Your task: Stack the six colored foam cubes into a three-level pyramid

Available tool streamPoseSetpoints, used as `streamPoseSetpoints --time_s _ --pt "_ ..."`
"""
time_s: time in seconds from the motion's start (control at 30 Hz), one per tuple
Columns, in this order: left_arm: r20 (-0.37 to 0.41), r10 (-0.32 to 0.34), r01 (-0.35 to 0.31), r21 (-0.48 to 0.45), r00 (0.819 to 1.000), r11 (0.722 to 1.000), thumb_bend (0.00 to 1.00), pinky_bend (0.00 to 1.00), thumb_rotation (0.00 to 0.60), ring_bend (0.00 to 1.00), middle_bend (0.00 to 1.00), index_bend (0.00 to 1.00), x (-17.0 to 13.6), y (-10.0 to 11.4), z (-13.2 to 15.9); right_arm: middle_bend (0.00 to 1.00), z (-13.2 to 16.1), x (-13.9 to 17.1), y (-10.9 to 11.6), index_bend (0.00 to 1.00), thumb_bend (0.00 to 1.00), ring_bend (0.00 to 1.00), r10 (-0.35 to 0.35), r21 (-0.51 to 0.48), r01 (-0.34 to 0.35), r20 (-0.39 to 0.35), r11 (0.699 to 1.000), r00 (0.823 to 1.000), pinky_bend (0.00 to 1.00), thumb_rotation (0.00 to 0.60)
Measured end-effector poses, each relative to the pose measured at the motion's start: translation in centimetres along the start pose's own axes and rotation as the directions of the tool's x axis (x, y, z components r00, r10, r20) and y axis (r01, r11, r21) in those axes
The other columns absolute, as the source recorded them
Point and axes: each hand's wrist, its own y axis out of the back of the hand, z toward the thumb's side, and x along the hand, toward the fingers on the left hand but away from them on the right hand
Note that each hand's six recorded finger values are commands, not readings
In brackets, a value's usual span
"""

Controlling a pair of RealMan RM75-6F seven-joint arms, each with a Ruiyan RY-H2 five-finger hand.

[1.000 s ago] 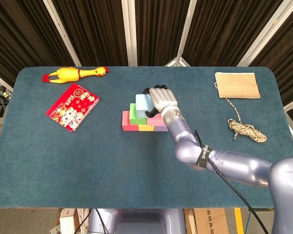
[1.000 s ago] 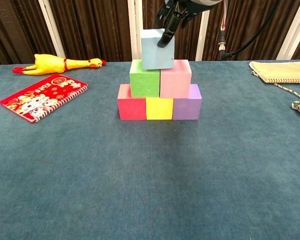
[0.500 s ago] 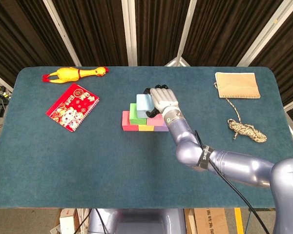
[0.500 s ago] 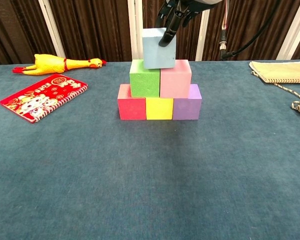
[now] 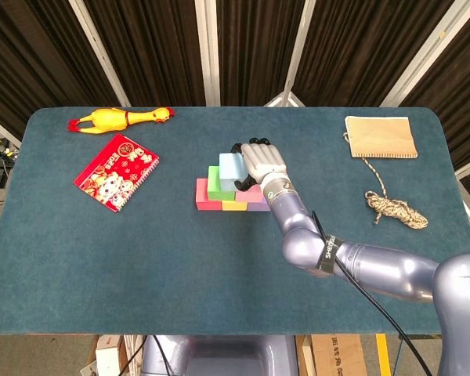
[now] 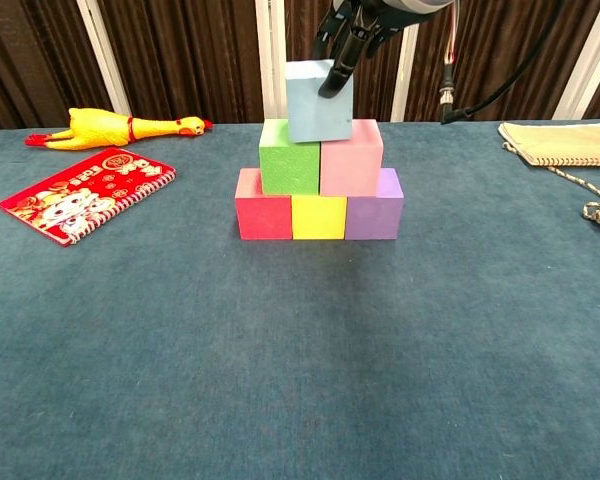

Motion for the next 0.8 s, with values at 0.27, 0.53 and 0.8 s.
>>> streamPoseSetpoints --time_s 0.27,0.53,0.8 --pt "-0.002 0.001 -0.001 0.000 1.000 1.000 0.27 0.00 0.600 0.00 0.10 0.09 0.00 0.03 -0.03 0.25 -0.25 -0.09 -0.06 0.25 0.36 0.07 0.000 -0.003 0.000 0.006 1.000 1.000 0.00 0.600" --pt "-0.003 0.001 -0.001 0.001 1.000 1.000 0.27 0.00 0.600 0.00 0.10 0.09 0.01 0.02 -0.05 0.24 -0.26 -0.10 -0.13 0.23 0.29 0.06 0.002 -0.005 -0.002 0.006 1.000 1.000 0.00 0.600" --pt "-0.005 0.003 -0.003 -0.001 1.000 1.000 0.27 0.00 0.600 0.00 0.10 0.09 0.04 0.08 -0.12 0.23 -0.23 -0.01 -0.31 0.21 0.28 0.04 0.012 -0.002 -0.012 0.009 1.000 1.000 0.00 0.600"
